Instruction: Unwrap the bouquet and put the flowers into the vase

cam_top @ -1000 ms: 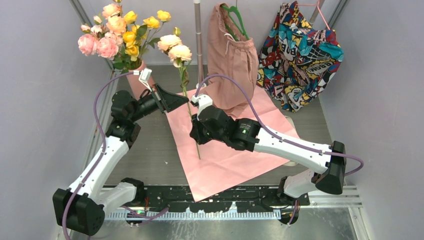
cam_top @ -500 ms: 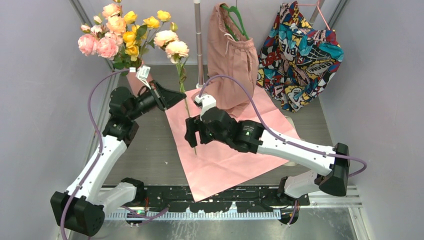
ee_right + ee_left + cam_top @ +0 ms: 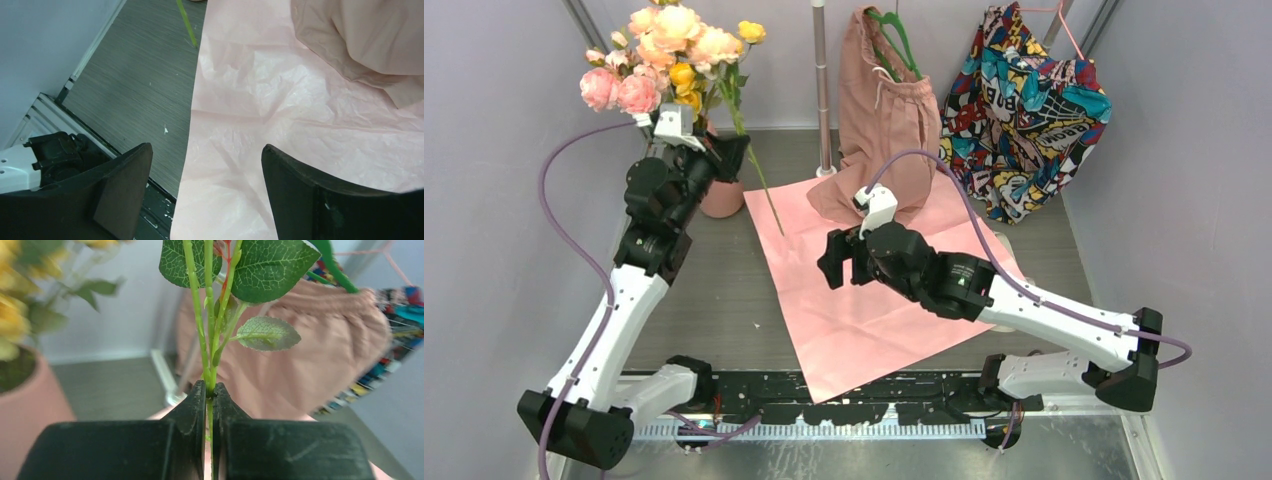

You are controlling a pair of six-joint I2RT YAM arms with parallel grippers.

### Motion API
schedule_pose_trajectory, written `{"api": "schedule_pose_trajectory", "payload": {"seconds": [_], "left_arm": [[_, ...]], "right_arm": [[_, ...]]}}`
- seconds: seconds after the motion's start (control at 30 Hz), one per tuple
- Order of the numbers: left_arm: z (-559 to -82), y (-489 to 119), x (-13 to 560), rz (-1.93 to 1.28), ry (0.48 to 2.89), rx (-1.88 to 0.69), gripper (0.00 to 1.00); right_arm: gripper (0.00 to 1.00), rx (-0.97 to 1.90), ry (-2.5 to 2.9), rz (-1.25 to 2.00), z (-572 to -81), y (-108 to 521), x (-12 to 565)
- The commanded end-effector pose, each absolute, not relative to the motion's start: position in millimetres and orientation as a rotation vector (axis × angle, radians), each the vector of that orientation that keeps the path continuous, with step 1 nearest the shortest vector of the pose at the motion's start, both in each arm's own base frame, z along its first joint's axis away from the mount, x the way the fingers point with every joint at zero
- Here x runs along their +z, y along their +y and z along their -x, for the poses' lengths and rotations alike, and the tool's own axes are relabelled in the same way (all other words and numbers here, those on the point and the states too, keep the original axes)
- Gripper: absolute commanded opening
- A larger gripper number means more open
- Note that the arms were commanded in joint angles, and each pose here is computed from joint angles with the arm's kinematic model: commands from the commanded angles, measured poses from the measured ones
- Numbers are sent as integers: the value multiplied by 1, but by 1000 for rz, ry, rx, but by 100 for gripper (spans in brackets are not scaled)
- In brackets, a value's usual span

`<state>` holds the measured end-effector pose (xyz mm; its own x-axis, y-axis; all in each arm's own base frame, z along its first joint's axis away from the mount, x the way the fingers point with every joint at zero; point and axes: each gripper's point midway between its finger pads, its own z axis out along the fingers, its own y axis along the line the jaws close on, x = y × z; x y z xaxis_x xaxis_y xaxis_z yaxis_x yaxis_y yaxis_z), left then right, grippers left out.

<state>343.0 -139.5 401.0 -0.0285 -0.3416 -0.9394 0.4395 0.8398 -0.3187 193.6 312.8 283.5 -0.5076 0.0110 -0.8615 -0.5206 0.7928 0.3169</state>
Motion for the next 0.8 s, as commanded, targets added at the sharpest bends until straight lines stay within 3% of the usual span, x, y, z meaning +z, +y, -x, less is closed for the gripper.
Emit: {"api": "schedule_pose_trajectory", "payload": {"seconds": [0.0,0.27,0.57,0.77], "left_arm": [[-371,-94,462,-21,1286,-303,0],[-422,-84,508,-47,1203,-115,0],[-448,-61,564,-61,1141,40,0],[-460,-30,570,-30,1129,109,0]], "right_arm": [[85,676,1974,330,-204,310,286],[85,684,2008,345,-207,314,268],[85,655,2024,342,-209,302,258],[85,677,2061,315,-220,299,243]]}}
